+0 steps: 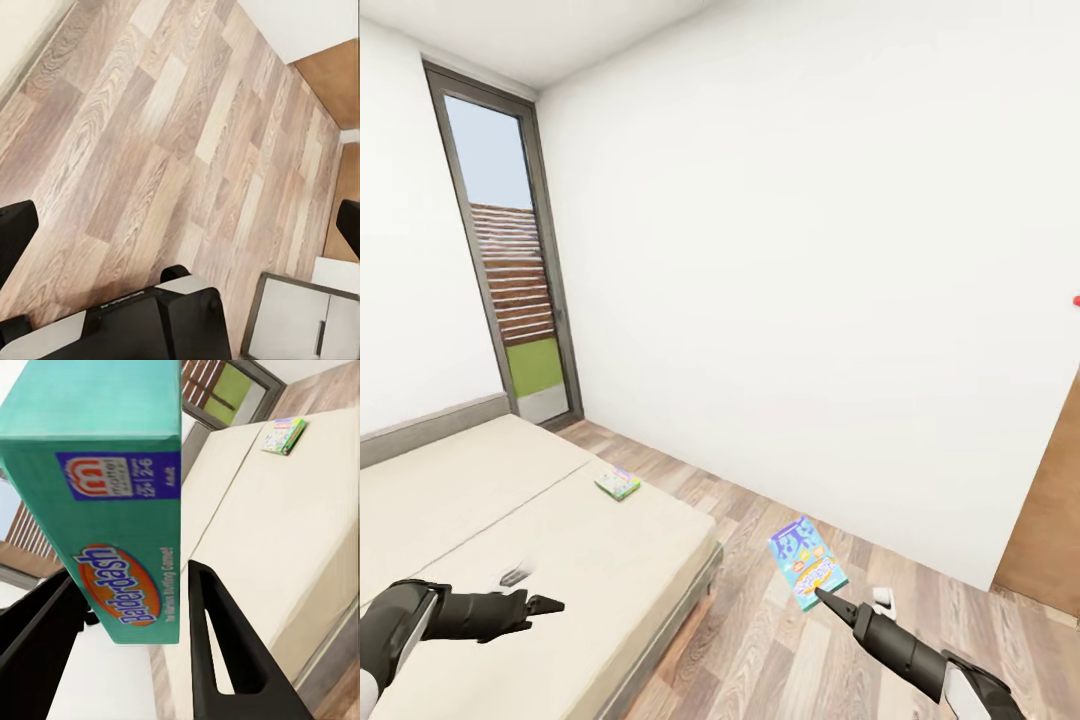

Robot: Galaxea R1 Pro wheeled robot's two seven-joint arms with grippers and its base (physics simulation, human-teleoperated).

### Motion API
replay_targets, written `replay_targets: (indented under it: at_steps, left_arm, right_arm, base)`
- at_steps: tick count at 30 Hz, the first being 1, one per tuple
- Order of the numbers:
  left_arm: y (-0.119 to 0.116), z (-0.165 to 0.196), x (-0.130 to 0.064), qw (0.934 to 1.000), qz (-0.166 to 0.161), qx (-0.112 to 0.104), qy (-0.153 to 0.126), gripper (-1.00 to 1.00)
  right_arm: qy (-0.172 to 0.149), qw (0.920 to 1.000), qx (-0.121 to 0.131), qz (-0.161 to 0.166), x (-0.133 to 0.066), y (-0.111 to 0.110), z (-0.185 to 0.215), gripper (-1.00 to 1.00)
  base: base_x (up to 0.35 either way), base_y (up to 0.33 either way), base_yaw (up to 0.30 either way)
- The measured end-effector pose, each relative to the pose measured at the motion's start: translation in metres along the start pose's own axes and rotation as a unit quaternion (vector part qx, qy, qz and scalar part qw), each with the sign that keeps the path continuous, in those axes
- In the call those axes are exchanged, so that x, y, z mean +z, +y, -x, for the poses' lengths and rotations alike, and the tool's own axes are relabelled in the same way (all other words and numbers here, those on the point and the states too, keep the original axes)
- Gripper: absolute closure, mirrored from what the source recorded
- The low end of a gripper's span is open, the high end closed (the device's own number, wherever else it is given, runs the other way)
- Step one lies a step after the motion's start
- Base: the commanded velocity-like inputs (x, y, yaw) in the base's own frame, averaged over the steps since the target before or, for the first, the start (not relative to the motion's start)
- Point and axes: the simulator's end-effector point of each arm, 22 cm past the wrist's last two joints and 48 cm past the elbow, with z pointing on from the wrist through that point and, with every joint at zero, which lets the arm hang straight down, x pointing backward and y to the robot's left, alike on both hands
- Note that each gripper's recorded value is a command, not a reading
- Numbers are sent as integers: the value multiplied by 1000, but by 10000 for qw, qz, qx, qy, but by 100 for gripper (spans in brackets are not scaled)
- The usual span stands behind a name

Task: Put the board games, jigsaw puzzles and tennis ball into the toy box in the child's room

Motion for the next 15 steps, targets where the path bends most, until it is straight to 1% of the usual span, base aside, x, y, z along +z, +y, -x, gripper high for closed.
replay_targets:
  at_steps: [5, 15]
  left_arm:
    - [-2, 2, -1, 10000, -12, 18, -30, -100]
    - [-13, 13, -3, 9998, -63, 123, -124, -100]
  right_arm:
    - [-25, 10000, -39, 13, 1, 2, 2, 100]
    - [-62, 9999, -102, 33, 1, 7, 6, 100]
  base:
    - [0, 0, -220]
    - [0, 0, -220]
